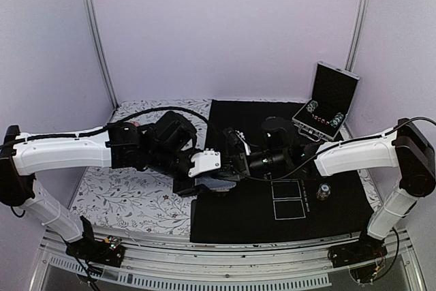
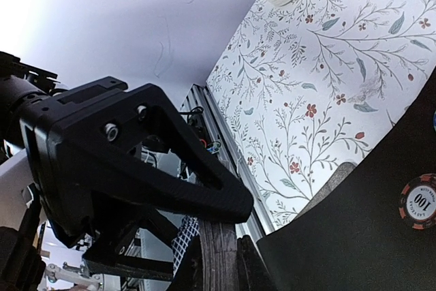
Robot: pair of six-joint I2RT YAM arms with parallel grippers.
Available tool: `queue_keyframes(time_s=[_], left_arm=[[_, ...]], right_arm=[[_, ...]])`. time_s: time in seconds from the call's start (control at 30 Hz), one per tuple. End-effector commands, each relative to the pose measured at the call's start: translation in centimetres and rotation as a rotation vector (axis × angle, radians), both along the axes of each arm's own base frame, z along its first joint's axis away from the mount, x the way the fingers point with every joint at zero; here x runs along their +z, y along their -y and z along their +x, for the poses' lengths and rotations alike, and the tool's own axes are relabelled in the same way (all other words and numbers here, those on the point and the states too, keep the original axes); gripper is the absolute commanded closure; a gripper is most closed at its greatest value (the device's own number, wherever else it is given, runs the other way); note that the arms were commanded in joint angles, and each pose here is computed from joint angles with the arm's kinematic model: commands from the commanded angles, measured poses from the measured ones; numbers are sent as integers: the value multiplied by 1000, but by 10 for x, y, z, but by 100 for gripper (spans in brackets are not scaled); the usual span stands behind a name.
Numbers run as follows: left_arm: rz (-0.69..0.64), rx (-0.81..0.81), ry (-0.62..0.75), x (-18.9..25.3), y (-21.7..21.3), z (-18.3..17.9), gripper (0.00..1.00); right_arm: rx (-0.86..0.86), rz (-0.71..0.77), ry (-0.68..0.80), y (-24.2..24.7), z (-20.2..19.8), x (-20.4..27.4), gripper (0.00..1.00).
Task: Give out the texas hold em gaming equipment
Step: Pick up the poker card from the face-down deck piles.
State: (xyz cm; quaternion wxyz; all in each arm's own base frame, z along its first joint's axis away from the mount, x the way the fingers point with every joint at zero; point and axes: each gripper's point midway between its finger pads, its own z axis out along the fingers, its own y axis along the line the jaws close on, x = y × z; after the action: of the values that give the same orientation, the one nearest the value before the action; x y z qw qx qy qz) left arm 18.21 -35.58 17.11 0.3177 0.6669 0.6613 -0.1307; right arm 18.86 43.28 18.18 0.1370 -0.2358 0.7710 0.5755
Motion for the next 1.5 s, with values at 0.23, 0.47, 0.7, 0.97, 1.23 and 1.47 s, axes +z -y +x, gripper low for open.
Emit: queue_keyframes(time_s=[0.23, 0.47, 0.7, 0.97, 1.23, 1.47], left_arm=[[18, 42, -11, -12, -3, 14, 8], [19, 52, -36, -16, -3, 18, 5], [-9, 21, -57, -10, 2, 13, 14], [-21, -1, -76, -8, 4, 9, 36], [-37, -5, -75, -3, 2, 7, 41], [-40, -9, -79, -3, 1, 5, 43]], right_arm=[[45, 39, -1, -1, -11, 7, 98], [70, 50, 21, -5, -18, 11, 98], [68, 47, 24, -5, -18, 10, 98], [70, 49, 32, -6, -18, 12, 98], [7, -8, 42, 3, -12, 3, 82], [-40, -58, 57, 13, -7, 2, 62]])
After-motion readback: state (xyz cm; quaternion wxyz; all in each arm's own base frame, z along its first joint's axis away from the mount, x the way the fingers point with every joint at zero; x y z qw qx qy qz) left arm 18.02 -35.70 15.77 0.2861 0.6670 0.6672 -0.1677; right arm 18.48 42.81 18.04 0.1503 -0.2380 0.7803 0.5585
